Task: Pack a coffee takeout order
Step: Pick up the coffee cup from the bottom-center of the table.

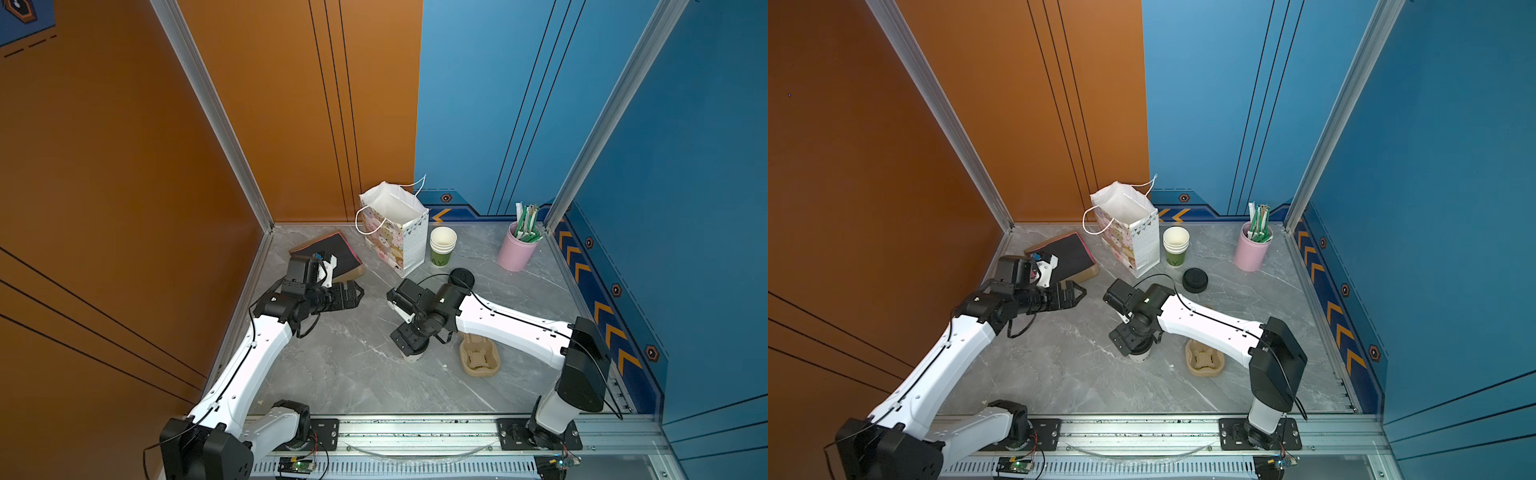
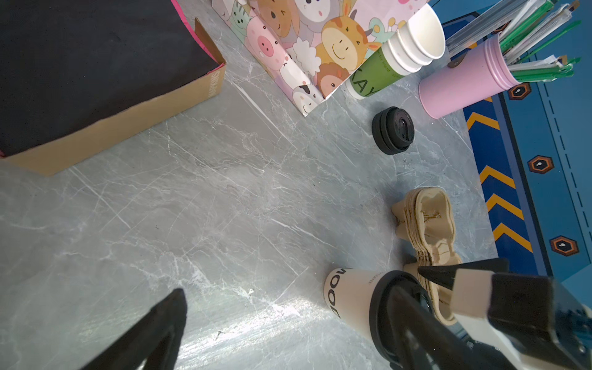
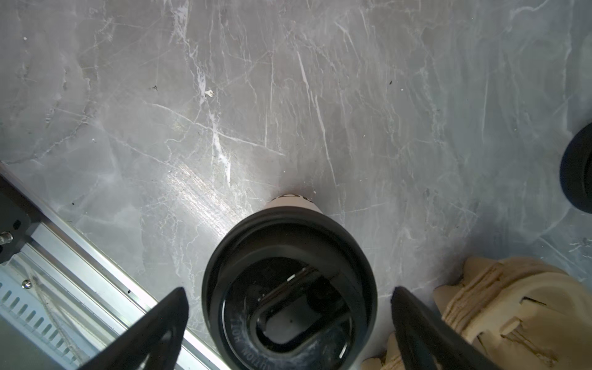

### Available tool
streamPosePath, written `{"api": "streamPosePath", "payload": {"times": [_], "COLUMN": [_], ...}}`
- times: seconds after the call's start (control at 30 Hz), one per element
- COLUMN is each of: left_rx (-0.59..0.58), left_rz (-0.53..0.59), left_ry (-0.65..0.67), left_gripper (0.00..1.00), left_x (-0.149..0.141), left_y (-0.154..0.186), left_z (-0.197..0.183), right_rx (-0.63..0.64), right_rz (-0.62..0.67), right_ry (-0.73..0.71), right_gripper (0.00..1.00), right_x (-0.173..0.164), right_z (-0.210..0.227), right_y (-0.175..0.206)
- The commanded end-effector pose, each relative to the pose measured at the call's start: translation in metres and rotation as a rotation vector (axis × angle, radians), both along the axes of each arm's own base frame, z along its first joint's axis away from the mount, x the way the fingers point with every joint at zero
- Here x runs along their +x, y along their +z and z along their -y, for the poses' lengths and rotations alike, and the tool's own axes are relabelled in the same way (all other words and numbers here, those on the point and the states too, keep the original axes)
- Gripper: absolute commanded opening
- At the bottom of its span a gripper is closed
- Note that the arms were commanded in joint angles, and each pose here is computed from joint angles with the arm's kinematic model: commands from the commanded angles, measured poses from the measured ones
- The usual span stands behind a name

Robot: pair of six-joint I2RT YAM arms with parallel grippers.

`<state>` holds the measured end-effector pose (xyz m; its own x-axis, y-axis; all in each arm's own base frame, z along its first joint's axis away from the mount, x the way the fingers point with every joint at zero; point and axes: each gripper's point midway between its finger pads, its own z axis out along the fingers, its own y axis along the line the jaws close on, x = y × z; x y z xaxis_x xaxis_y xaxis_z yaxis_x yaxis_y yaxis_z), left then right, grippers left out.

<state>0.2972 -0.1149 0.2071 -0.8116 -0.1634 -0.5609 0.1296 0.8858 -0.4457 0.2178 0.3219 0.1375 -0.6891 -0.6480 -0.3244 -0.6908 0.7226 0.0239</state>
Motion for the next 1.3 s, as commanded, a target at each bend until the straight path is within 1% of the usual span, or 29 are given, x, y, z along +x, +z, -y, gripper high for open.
{"api": "streamPosePath", "payload": {"times": [0.0, 0.3, 0.6, 0.87, 1.13, 1.27], "left_rx": [0.010, 0.034, 0.072, 0.113, 0.141, 0.161], "left_rz": [-0.028, -0.020, -0.001, 0.000, 0.013, 0.021], "left_ry": [-0.038, -0.036, -0.045, -0.043, -0.054, -0.058], "left_gripper": [0.98, 0.98, 0.98, 0.98, 0.98, 0.98], "left_x": [-0.007, -0.006, -0.003, -0.001, 0.000, 0.001], "left_y": [-0.011, -0.013, -0.013, -0.019, -0.019, -0.020], "left_z": [0.000, -0.005, -0.009, -0.014, -0.017, -0.019], "right_rx": [-0.056, -0.102, -0.120, -0.139, -0.119, -0.098], "right_rz": [0.004, -0.044, -0.086, -0.111, -0.118, -0.105], "right_ry": [0.013, 0.022, 0.030, 0.015, -0.016, -0.059], "right_gripper": [1.00, 1.00, 1.00, 0.92, 0.91, 0.91], "right_x": [0.000, -0.004, -0.010, -0.010, -0.004, 0.009], "right_z": [0.005, 0.007, 0.007, 0.013, 0.017, 0.025], "right_y": [-0.003, -0.022, -0.035, -0.044, -0.040, -0.032]}}
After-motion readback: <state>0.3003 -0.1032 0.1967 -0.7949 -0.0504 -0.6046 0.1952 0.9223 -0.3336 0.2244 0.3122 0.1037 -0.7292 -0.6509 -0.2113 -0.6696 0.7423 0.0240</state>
